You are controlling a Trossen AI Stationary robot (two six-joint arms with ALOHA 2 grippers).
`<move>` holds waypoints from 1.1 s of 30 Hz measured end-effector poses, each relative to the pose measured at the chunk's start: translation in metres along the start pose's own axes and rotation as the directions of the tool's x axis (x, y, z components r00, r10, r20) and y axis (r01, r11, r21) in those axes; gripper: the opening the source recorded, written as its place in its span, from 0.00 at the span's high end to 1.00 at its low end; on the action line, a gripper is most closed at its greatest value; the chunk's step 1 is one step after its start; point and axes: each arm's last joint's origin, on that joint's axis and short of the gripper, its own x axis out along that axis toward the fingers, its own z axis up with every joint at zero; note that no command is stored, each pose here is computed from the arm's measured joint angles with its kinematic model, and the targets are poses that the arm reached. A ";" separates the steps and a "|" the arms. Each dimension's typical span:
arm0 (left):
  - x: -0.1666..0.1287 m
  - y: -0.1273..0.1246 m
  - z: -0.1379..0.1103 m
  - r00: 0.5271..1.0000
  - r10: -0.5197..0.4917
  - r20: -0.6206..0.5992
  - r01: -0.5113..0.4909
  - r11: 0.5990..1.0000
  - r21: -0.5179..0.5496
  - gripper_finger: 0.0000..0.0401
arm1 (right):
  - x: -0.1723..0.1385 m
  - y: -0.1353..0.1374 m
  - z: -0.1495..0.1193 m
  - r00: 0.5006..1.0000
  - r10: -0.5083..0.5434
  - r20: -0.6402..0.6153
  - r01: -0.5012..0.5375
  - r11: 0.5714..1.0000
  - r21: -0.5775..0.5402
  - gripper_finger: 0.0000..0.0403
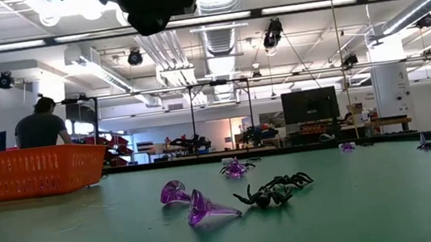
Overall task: Sort Halloween decoration
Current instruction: Put the white skeleton toy into the yellow bin
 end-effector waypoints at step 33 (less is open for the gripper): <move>0.015 0.005 0.050 0.968 0.247 -0.043 -0.245 0.968 0.055 1.00 | 0.016 -0.025 0.101 0.993 0.088 0.078 -0.108 0.943 0.314 0.69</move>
